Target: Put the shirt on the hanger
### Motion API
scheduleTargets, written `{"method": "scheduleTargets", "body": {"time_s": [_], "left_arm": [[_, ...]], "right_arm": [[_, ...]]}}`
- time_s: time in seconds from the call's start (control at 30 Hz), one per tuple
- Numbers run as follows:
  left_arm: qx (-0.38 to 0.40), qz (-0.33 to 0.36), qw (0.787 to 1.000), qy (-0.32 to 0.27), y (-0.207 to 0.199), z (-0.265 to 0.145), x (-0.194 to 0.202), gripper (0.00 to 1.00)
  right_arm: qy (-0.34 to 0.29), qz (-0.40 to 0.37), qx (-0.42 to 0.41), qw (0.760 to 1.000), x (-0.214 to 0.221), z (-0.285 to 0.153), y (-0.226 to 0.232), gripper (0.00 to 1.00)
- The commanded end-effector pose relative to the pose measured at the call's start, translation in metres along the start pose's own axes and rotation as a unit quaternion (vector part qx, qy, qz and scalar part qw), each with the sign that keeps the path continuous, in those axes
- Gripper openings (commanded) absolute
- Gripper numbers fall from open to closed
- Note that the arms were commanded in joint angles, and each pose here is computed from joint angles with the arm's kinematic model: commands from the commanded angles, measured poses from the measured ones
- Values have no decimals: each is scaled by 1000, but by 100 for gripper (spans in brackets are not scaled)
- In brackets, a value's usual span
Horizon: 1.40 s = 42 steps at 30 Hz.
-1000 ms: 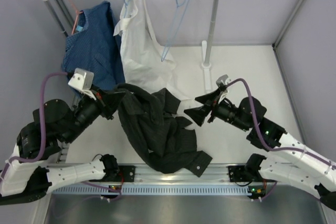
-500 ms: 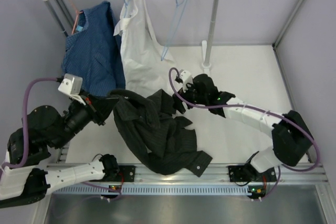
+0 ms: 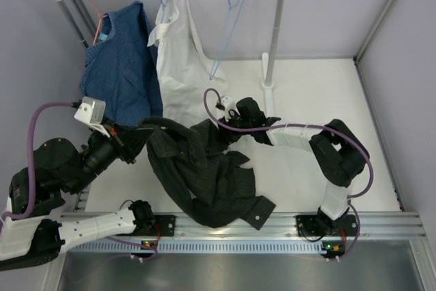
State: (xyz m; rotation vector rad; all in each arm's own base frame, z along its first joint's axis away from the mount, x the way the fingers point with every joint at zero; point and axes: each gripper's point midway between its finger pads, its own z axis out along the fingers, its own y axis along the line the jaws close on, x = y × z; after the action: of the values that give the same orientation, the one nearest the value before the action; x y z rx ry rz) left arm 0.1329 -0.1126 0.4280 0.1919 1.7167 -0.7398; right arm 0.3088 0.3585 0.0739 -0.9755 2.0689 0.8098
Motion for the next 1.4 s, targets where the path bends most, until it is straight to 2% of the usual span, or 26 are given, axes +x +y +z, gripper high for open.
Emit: {"method": "scheduleTargets", "body": {"time_s": [0.0, 0.03, 0.07, 0.1, 0.17, 0.3, 0.37, 0.4, 0.43, 0.5, 0.53, 0.6, 0.7, 0.77, 0.87, 0.9, 0.97, 1.0, 1.07, 1.13, 1.17, 1.23, 1.27, 1.3, 1.33, 1.37], "left_arm": [[6, -9, 1000, -14, -3, -1, -9, 0], [4, -9, 1000, -15, -2, -2, -10, 0], [1, -9, 1000, -17, -1, -2, -9, 0], [-2, -10, 1000, -19, 1, -3, -10, 0], [-14, -9, 1000, -24, 6, -3, -11, 0], [-72, -13, 996, -44, 24, 2, -15, 0], [-142, -11, 988, -63, 45, 7, -19, 0], [-160, -5, 985, -64, 48, 11, -18, 0], [-188, 6, 980, -63, 49, 23, -18, 0], [-198, 11, 978, -67, 44, 34, -24, 0], [-200, 14, 977, -69, 36, 47, -27, 0], [-207, 21, 975, -81, 30, 55, -40, 0], [-228, 33, 967, -107, 15, 68, -78, 0], [-229, 53, 965, -113, -4, 88, -102, 0], [-226, 67, 967, -94, -16, 127, -114, 0], [-175, 63, 980, -67, -29, 146, -105, 0], [-172, 31, 984, -33, -8, 177, -91, 0], [-147, 20, 989, -1, -11, 195, -72, 0], [-147, 15, 988, 35, -5, 211, -45, 0], [-108, 11, 990, 88, -11, 227, 0, 0], [-100, 11, 987, 126, -8, 233, 32, 0], [-46, -12, 986, 160, -24, 232, 58, 0], [-30, -16, 984, 177, -27, 231, 71, 0], [-23, -20, 978, 208, -24, 229, 98, 0], [14, -30, 976, 217, -39, 223, 104, 0], [24, -30, 973, 227, -42, 220, 112, 0]], "right_arm": [[-93, -21, 6, 995, -52, -2, 2, 33], [-100, -19, 16, 995, -55, -6, 1, 14], [-102, -13, 40, 994, -52, -10, -7, 2], [-123, -14, 53, 991, -65, -24, -6, 0], [-132, 6, 71, 989, -62, -41, -9, 0], [-167, 33, 147, 974, -77, -107, -13, 0], [-172, 45, 187, 966, -72, -132, -19, 0], [-199, 51, 197, 959, -82, -157, -14, 0], [-188, 61, 213, 957, -73, -170, -15, 0], [-216, 80, 264, 937, -78, -215, -19, 0], [-197, 87, 285, 934, -66, -230, -20, 0], [-241, 98, 335, 906, -83, -288, -19, 0], [-271, 101, 387, 875, -96, -368, -11, 0], [-283, 100, 408, 862, -106, -419, 0, 0], [-289, 95, 433, 849, -111, -465, 9, 0], [-287, 93, 439, 846, -111, -474, 10, 0], [-286, 98, 458, 836, -106, -489, 9, 0], [-280, 101, 461, 836, -101, -488, 8, 0], [-257, 96, 445, 852, -88, -470, 8, 0], [-212, 104, 441, 866, -63, -440, 1, 0], [-206, 115, 438, 867, -53, -432, 0, 0], [-169, 128, 451, 867, -25, -409, -11, 0], [-173, 144, 459, 859, -18, -408, -14, 0], [-166, 147, 465, 857, -13, -404, -17, 20], [-158, 151, 473, 854, -8, -400, -20, 40], [-154, 150, 470, 856, -9, -398, -20, 50]]}}
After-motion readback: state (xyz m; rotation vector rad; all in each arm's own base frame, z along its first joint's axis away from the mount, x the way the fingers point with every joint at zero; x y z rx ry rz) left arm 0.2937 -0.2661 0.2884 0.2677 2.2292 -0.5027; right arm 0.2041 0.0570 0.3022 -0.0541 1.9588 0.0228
